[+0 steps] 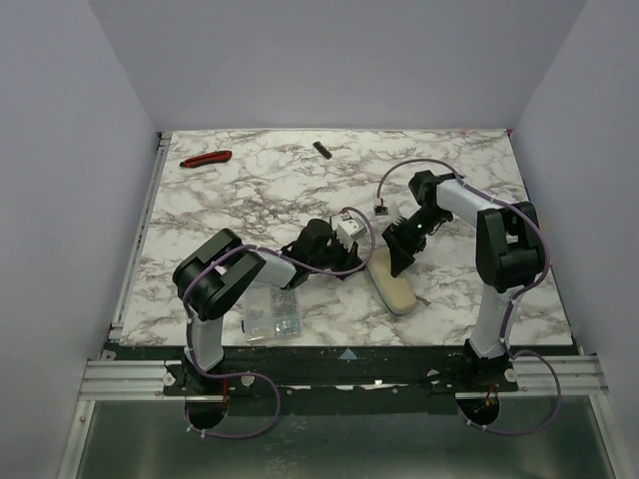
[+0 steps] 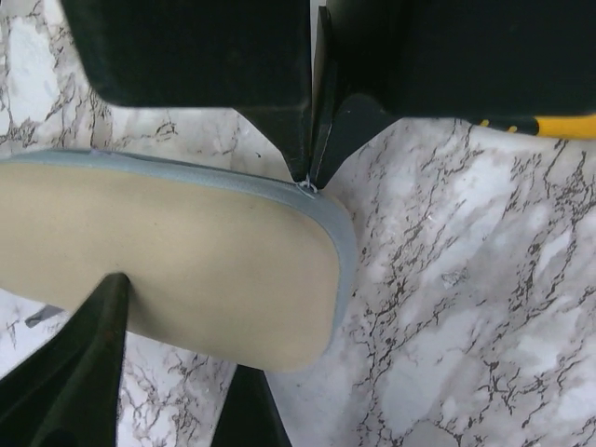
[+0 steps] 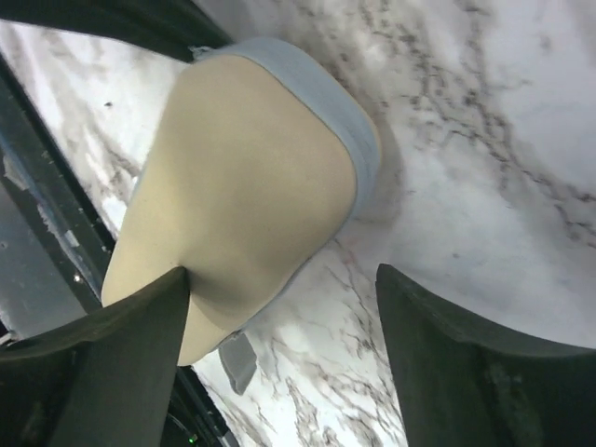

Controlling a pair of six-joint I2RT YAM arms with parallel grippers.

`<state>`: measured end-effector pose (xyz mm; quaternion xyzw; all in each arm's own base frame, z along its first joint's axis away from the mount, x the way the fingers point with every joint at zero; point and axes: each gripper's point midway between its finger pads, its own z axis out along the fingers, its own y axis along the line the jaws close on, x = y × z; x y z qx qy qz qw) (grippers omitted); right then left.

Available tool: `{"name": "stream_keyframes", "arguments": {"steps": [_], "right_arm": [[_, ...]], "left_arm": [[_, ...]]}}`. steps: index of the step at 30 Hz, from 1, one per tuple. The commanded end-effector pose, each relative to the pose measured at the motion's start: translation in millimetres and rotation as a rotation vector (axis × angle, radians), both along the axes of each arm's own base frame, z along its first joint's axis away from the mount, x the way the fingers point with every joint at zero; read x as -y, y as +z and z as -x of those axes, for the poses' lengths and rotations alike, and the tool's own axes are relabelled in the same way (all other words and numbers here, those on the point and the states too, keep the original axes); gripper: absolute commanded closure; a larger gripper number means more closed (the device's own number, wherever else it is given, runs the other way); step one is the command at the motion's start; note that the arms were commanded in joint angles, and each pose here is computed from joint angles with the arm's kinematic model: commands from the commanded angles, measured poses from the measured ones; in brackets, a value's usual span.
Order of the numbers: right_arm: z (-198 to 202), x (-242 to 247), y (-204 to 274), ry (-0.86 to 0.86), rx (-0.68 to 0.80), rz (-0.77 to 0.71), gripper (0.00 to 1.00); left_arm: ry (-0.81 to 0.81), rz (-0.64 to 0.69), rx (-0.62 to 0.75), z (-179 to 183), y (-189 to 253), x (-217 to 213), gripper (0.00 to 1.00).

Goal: Open the umbrella

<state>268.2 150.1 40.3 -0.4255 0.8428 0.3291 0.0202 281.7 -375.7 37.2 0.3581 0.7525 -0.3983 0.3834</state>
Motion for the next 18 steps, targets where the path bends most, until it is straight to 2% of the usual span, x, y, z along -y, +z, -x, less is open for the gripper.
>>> {"name": "stream_keyframes", "arguments": {"steps": [1,4,10,14,18], "right_arm": [[-79.8,20.0,-8.1,0.007,0.334,0.181,0.16],[-88.3,17.1,21.1,-0.04,0.409,0.163,0.11],[-44.6,22.9,55.3,-0.076,0.484,0.117,0.06],[-19.9,24.1,58.2,-0.04,0.553,0.068,0.04],[-26.2,21.8,50.4,0.029,0.661,0.051,0.03]], "left_arm": [[0.018,0.018,0.004,8.3,8.4,-7.2,1.0],[0.0,0.03,-0.025,20.6,5.1,-7.3,1.0],[-0.015,0.049,-0.048,34.0,6.7,1.7,1.0],[-0.022,0.068,-0.071,37.2,6.8,7.9,1.0],[-0.026,0.055,-0.078,36.8,3.1,9.8,1.0]]}}
